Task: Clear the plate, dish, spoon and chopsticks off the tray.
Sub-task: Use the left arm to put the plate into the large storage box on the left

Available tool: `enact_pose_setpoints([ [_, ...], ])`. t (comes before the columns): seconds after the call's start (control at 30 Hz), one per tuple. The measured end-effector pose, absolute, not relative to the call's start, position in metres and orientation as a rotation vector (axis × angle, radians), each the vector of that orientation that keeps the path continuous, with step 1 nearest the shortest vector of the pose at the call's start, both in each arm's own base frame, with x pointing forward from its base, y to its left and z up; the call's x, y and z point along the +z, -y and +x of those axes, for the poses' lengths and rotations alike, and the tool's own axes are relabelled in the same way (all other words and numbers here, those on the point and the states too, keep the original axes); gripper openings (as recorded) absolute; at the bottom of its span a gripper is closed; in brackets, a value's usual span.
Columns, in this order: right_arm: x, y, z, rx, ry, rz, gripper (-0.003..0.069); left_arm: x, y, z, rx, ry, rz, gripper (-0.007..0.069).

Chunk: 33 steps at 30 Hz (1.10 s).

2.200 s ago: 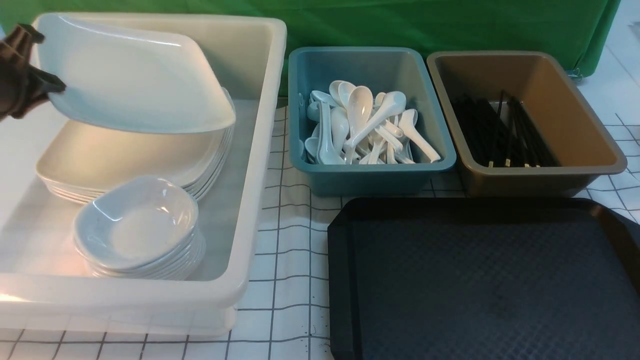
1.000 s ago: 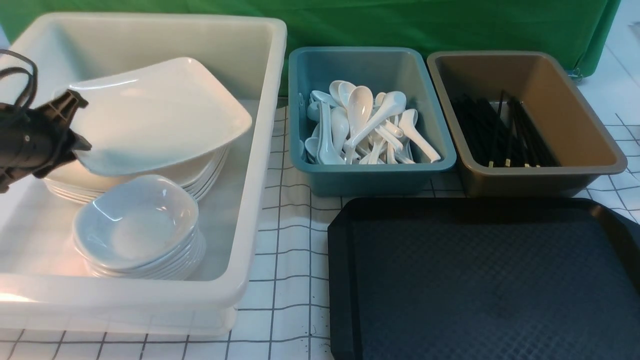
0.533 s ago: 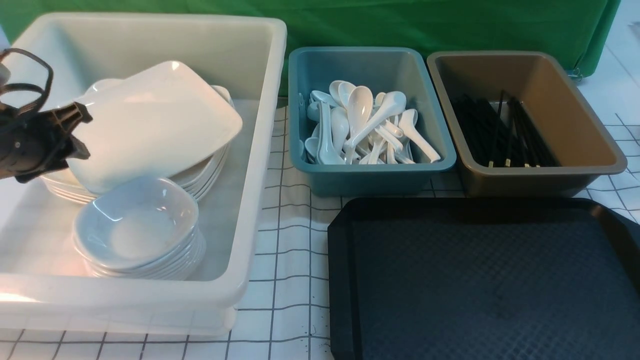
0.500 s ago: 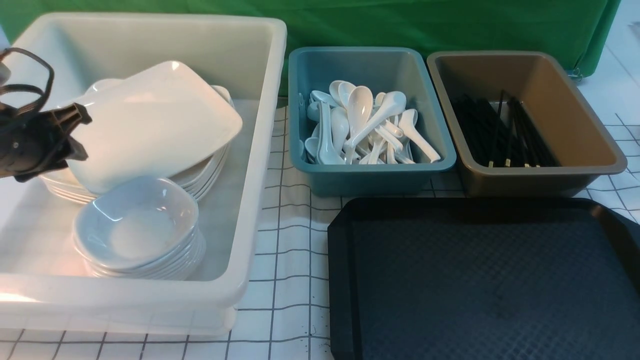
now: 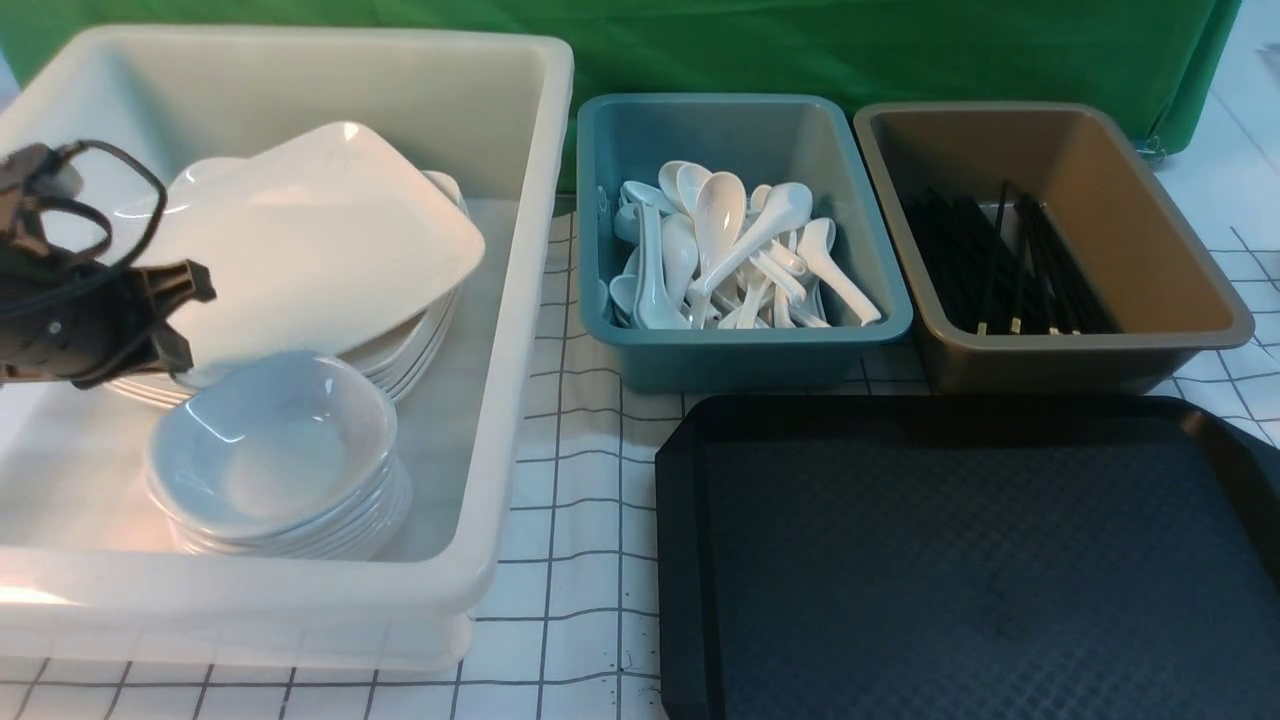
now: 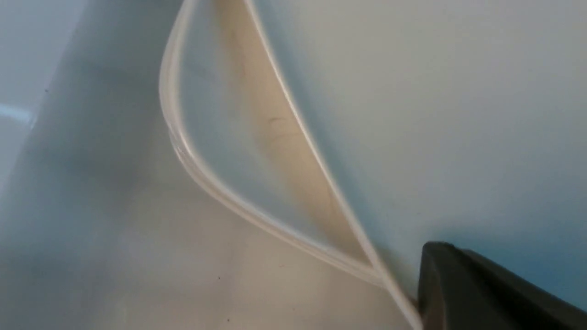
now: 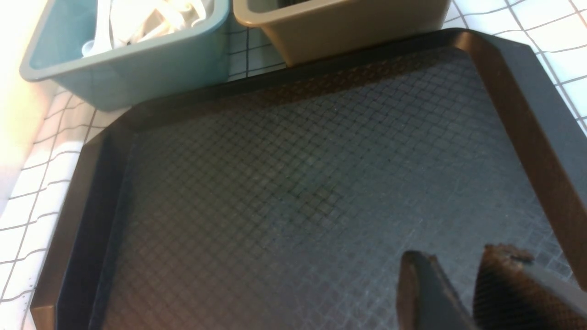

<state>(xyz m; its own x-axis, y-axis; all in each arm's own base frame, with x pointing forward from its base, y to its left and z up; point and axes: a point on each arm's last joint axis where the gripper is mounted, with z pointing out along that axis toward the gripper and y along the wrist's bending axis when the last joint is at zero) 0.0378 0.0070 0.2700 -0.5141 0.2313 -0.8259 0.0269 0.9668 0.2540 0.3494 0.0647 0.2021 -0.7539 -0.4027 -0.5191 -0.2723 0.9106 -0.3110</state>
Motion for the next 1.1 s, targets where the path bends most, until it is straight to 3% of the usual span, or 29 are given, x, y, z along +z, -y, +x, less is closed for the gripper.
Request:
enact_pose_setpoints([
  [0.37, 0.27, -0.007, 0.038, 0.255, -2.101, 0.182, 0.0237, 0.191, -0.078, 0.364, -0.062, -2.417, -0.32, -0.0002],
  [0.5, 0.27, -0.007, 0.038, 0.255, -2.101, 0.182, 0.0238, 0.197, -0.083, 0.371, 0.035, -2.426, -0.177, -0.0002],
  [0.67, 0.27, -0.007, 0.038, 0.255, -2.101, 0.182, 0.0239, 0.215, -0.087, 0.381, 0.062, -2.445, -0.152, -0.0002],
  [0.83, 0.27, -0.007, 0.038, 0.255, -2.101, 0.182, 0.0239, 0.246, -0.086, 0.389, -0.039, -2.496, -0.255, -0.0002],
  [1.0, 0.27, -0.007, 0.038, 0.256, -2.1, 0.183, 0.0239, 0.253, -0.071, 0.391, -0.218, -2.524, -0.308, -0.0002],
  [1.1, 0.27, -0.007, 0.038, 0.256, -2.1, 0.183, 0.0239, 0.252, -0.043, 0.394, -0.321, -2.551, -0.231, -0.0002],
])
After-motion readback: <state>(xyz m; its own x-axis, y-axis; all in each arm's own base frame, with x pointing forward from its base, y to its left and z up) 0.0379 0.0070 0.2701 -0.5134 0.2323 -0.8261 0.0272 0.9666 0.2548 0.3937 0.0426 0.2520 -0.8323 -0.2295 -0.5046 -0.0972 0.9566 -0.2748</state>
